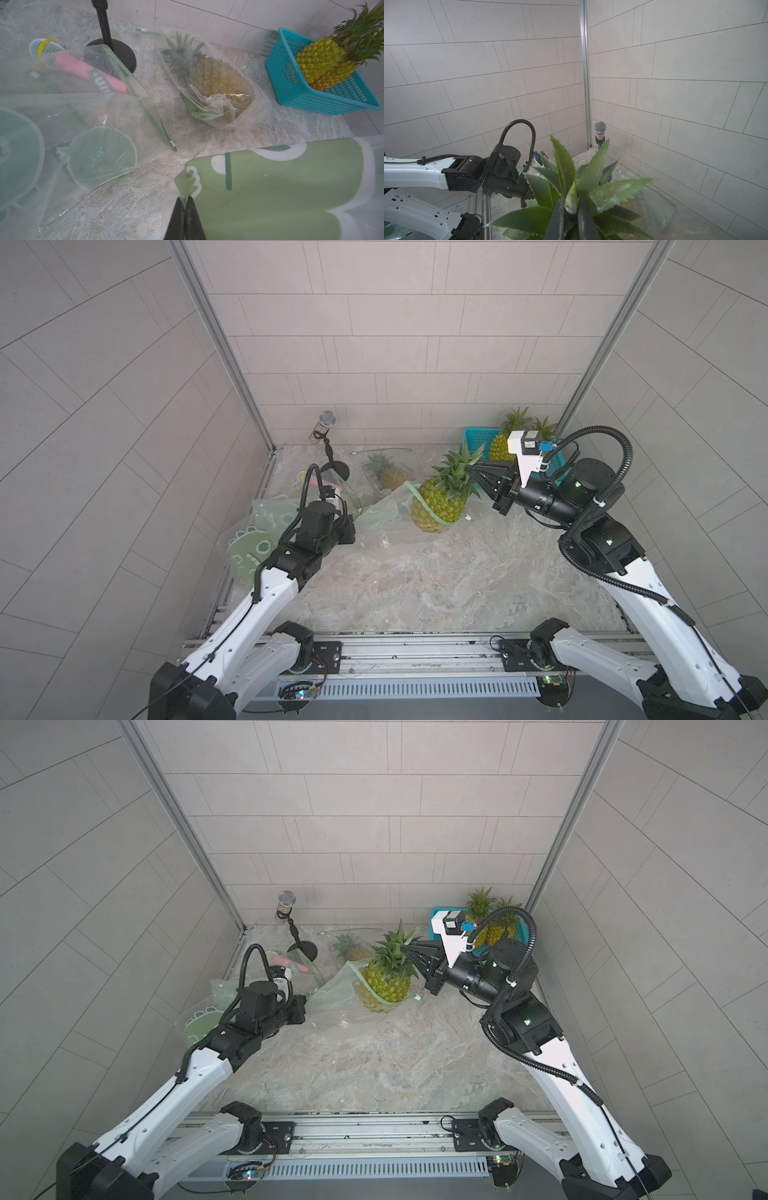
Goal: Open the zip-top bag and take out the pineapple
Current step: Pick up the pineapple from the zipper food storage bag.
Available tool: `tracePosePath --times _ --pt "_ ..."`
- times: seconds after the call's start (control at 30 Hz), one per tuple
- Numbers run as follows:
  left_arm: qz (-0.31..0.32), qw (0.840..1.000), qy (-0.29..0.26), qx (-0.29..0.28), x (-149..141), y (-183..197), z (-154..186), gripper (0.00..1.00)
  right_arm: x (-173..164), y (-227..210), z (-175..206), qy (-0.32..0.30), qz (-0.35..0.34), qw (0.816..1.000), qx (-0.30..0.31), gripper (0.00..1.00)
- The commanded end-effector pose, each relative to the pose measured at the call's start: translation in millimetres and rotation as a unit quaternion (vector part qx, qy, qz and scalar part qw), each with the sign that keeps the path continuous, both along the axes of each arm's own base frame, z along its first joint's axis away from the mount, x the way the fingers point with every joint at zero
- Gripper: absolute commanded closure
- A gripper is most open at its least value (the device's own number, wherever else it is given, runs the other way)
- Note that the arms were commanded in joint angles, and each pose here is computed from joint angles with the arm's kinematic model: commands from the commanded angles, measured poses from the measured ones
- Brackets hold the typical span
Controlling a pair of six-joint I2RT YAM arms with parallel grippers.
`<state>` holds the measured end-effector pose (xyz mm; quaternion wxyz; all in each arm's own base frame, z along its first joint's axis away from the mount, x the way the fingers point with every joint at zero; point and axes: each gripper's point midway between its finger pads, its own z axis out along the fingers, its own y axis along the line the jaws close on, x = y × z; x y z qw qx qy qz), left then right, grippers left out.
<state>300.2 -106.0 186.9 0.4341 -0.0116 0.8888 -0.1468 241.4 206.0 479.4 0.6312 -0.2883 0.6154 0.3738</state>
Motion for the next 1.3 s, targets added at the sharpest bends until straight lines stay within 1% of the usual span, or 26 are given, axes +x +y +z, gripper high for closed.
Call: tracePosePath --times 0.0,0.13,0.37,0.53,0.97,1.27 --pt "0.007 0.999 0.006 0.044 2.2 11.2 -1.2 1.00 -34.3 -13.6 69.4 -0.121 0.008 0.991 0.060 1.00" --pt "0.024 0.997 0.013 0.068 3.6 19.9 -3.4 1.00 -44.4 -18.0 76.0 -0.141 0.009 0.988 0.070 1.00" --pt "0.051 0.994 0.011 0.100 4.6 34.5 1.2 1.00 -48.1 -21.0 76.1 -0.147 0.004 0.987 0.070 1.00" --pt "0.095 0.987 0.012 0.129 2.0 53.8 3.8 1.00 -50.3 -23.9 76.5 -0.150 -0.003 0.986 0.069 1.00" --pt "0.139 0.979 -0.004 0.150 -4.1 73.8 11.2 1.00 -56.7 -31.4 81.2 -0.161 -0.017 0.984 0.075 1.00" --pt "0.136 0.980 -0.004 0.148 -5.9 73.2 11.2 1.00 -60.5 -33.7 83.6 -0.165 -0.019 0.983 0.078 1.00"
